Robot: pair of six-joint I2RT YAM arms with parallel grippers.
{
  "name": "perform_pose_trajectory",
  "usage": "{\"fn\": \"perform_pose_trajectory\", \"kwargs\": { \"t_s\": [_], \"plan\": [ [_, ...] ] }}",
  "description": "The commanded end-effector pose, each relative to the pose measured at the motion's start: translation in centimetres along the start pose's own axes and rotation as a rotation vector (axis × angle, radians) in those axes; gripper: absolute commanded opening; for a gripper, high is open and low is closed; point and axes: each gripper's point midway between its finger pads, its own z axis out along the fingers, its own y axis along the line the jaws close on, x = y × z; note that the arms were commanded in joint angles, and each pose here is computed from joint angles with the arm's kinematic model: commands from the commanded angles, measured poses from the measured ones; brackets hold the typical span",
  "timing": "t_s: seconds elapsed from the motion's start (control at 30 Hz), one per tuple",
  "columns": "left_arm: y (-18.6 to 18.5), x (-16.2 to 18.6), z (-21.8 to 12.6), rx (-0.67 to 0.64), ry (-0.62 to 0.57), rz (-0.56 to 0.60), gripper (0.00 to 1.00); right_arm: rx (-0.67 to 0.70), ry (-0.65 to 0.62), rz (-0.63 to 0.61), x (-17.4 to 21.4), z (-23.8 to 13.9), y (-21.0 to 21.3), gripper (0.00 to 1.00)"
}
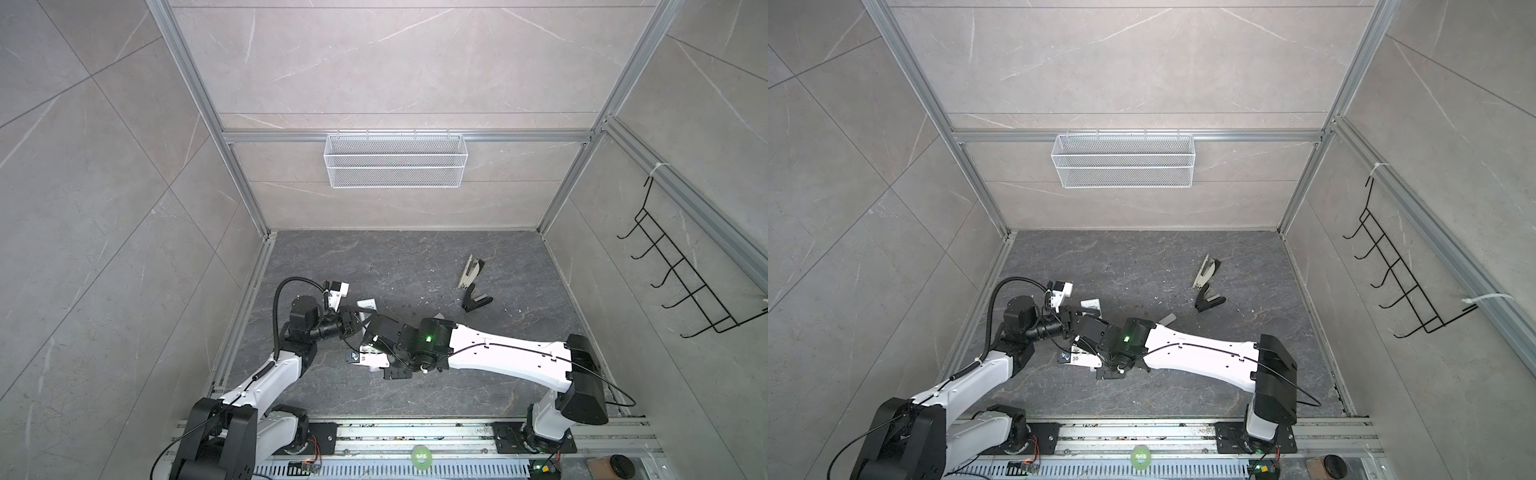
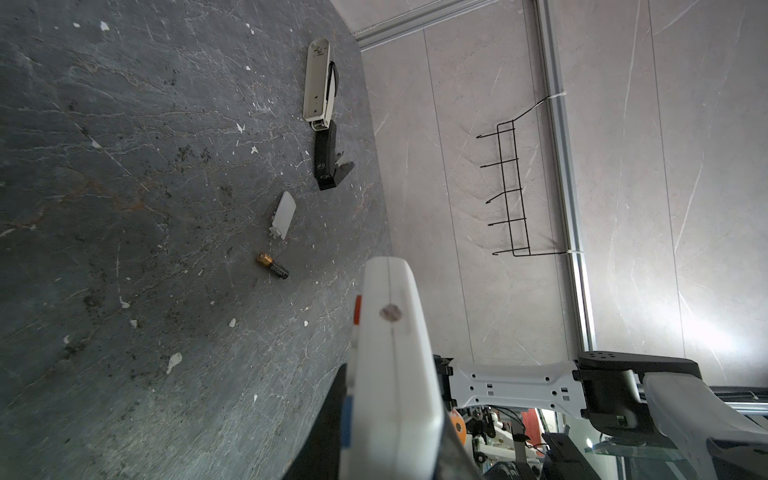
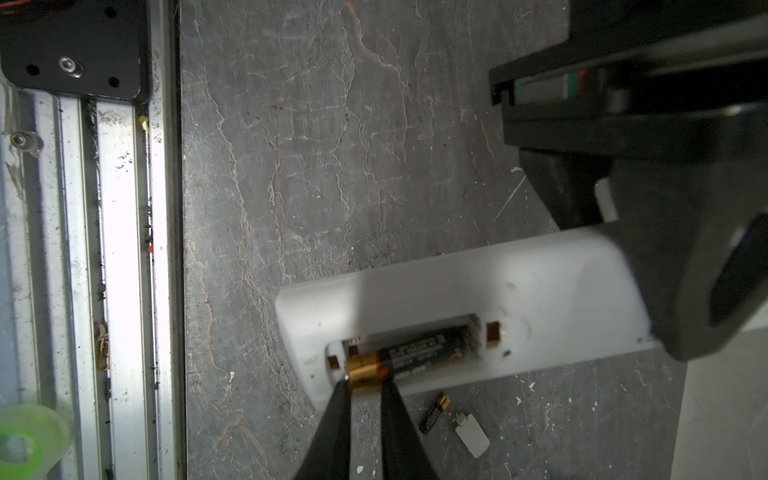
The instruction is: Load the batteries into the remote control
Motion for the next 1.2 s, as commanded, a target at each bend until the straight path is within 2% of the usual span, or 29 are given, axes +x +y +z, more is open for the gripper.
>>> {"fn": "perform_pose_trajectory", "kwargs": {
  "t_s": [0.0, 0.37, 1.17],
  "plan": [
    [-3.0, 0.7, -0.1, 0.102, 0.073, 0.035, 0.0, 0.04, 0.065, 0.006, 1.0, 1.5, -1.1, 0.16],
    [-3.0, 0.7, 0.0, 0.103, 0.073, 0.034, 0.0, 0.049, 0.078, 0.014, 0.9, 1.8, -1.5, 0.15],
    [-3.1, 0.8, -0.1, 0.105, 0.071, 0.036, 0.0, 0.041, 0.147, 0.139, 1.2, 3.4, -2.9, 0.08]
  ]
}}
